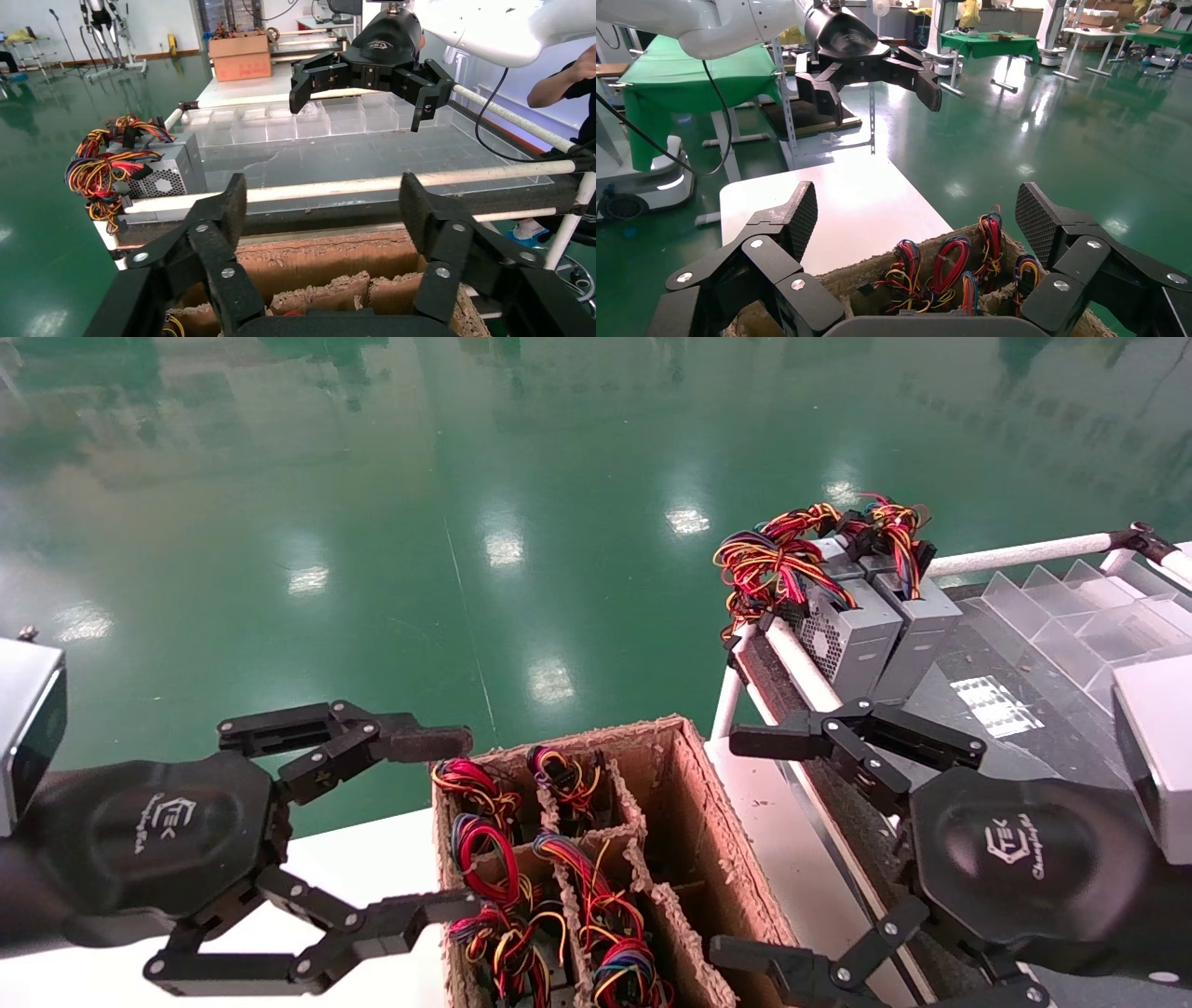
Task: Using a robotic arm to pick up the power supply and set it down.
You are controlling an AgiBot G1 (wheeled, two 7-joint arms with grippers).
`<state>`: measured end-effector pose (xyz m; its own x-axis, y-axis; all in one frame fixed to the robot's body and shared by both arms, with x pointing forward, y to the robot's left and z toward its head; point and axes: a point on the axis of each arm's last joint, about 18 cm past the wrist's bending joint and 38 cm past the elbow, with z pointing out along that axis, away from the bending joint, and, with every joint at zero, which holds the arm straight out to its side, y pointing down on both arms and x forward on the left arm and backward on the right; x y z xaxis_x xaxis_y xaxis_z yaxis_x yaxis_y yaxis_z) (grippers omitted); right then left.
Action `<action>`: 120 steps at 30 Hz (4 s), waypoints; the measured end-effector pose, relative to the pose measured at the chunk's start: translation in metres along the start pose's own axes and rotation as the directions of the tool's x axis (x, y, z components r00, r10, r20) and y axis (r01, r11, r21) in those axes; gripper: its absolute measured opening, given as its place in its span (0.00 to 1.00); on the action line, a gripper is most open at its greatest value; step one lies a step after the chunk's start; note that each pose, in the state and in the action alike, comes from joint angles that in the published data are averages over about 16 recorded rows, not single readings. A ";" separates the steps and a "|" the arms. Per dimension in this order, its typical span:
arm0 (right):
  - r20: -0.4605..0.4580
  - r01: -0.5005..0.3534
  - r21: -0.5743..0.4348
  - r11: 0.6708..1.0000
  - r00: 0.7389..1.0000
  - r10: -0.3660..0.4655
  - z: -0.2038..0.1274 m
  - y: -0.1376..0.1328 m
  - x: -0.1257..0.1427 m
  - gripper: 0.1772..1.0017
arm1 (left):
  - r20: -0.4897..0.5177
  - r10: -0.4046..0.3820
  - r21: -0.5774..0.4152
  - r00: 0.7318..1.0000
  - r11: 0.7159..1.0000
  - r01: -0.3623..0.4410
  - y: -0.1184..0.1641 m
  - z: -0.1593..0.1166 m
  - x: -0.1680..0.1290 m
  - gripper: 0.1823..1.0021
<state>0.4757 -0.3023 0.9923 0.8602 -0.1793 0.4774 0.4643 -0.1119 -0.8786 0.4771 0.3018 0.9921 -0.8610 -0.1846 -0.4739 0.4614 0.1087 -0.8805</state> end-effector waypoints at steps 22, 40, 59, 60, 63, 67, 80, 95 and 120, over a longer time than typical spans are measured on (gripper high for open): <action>-0.008 -0.005 -0.003 1.000 1.000 0.005 -0.001 0.001 0.002 1.00 | 0.000 0.000 0.000 1.000 1.000 0.000 0.000 0.000 0.000 0.25; -0.074 -0.116 -0.160 0.980 0.992 0.105 -0.002 0.051 0.025 1.00 | 0.000 0.000 0.000 1.000 1.000 0.000 0.000 0.000 0.000 0.02; 0.031 -0.188 -0.369 0.910 0.976 0.215 0.048 0.127 0.030 0.99 | 0.000 0.000 0.000 1.000 1.000 0.000 0.000 0.000 0.000 0.15; 0.035 -0.186 -0.372 0.909 0.976 0.214 0.050 0.129 0.030 0.99 | 0.000 0.000 0.000 1.000 1.000 0.000 0.000 0.000 0.000 0.17; 0.044 -0.181 -0.380 0.907 0.976 0.213 0.056 0.134 0.030 0.98 | 0.000 0.000 0.000 1.000 1.000 0.000 0.000 0.000 0.000 0.22; 0.052 -0.174 -0.387 0.906 0.976 0.209 0.063 0.139 0.031 0.96 | 0.000 0.000 0.000 1.000 1.000 0.000 0.000 0.000 0.000 0.33; 0.068 -0.155 -0.401 0.903 0.978 0.198 0.078 0.149 0.033 0.77 | 0.000 0.000 0.000 1.000 1.000 0.000 0.000 0.000 0.000 0.69; 0.066 -0.132 -0.411 0.902 0.982 0.175 0.084 0.158 0.036 0.35 | 0.000 0.000 0.000 1.000 1.000 0.000 0.000 0.000 0.000 0.95; 0.067 -0.054 -0.355 0.933 0.994 0.083 0.079 0.146 0.031 0.06 | 0.000 0.000 0.000 1.000 1.000 0.000 0.000 0.000 0.000 1.00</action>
<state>0.5869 -0.2470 0.8779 0.9080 -0.1225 0.4006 0.3116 -0.4416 -0.8414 0.4772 0.3019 0.9921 -0.8610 -0.1846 -0.4739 0.4614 0.1086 -0.8805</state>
